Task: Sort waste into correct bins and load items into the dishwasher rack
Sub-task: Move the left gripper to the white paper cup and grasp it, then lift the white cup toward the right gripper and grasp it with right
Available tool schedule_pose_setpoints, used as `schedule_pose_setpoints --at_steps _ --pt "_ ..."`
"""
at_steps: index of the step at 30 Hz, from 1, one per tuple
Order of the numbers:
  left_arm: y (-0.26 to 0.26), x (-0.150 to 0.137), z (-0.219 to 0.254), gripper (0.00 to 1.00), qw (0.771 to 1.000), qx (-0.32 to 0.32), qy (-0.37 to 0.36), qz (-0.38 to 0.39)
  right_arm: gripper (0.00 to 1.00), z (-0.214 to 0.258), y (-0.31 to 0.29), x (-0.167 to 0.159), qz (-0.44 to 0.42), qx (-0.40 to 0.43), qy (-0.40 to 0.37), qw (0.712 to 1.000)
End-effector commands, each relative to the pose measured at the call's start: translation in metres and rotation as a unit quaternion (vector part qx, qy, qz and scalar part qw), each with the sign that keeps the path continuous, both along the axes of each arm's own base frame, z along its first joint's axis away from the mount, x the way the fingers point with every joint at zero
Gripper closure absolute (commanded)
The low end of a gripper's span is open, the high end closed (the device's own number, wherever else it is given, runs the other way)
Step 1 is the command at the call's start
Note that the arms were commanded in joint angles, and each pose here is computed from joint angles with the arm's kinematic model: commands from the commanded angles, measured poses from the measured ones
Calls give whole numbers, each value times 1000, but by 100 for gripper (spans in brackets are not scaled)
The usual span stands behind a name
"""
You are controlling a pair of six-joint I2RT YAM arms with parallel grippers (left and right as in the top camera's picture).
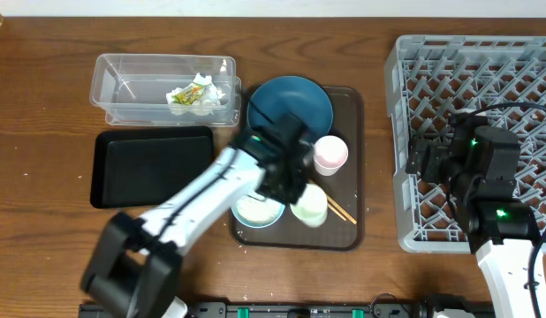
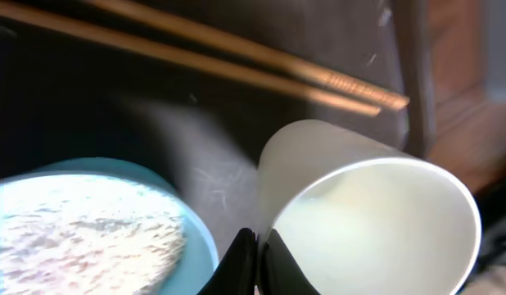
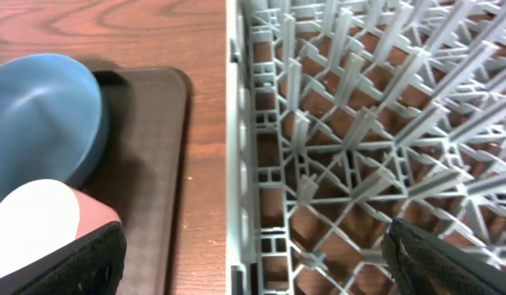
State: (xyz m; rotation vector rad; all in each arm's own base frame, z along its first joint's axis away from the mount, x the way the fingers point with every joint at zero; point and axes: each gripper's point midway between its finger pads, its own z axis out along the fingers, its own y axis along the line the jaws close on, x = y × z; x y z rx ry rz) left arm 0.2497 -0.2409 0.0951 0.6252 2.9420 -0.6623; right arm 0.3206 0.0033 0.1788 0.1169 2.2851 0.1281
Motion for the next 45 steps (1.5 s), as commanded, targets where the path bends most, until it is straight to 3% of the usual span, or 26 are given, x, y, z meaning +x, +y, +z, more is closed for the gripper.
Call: schedule_pose_setpoints --at_steps 1,5,8,13,18,32,35,38,45 --pt "-4 21 73 94 989 -144 -30 24 2 14 27 4 61 38 -20 997" --pt "5 48 130 94 951 -305 -30 47 1 34 76 0 223 77 -67 970" --pt "15 68 155 94 921 -385 -26 53 1 52 110 -10 338 117 -110 927" --pt "17 81 173 94 881 -471 25 38 1 75 145 -24 461 196 -156 852" --pt "8 83 164 94 871 -485 67 30 1 85 157 -31 528 234 -183 796" --pt "-43 51 158 94 879 -468 92 -24 1 86 168 -29 550 225 -200 779" --pt "-48 49 157 94 881 -464 88 -28 9 87 170 -30 553 224 -201 777" --pt "-48 50 157 94 881 -464 89 -26 30 87 170 -30 553 224 -201 777" --pt "-47 51 157 94 881 -464 91 -23 38 87 170 -30 553 224 -201 777"
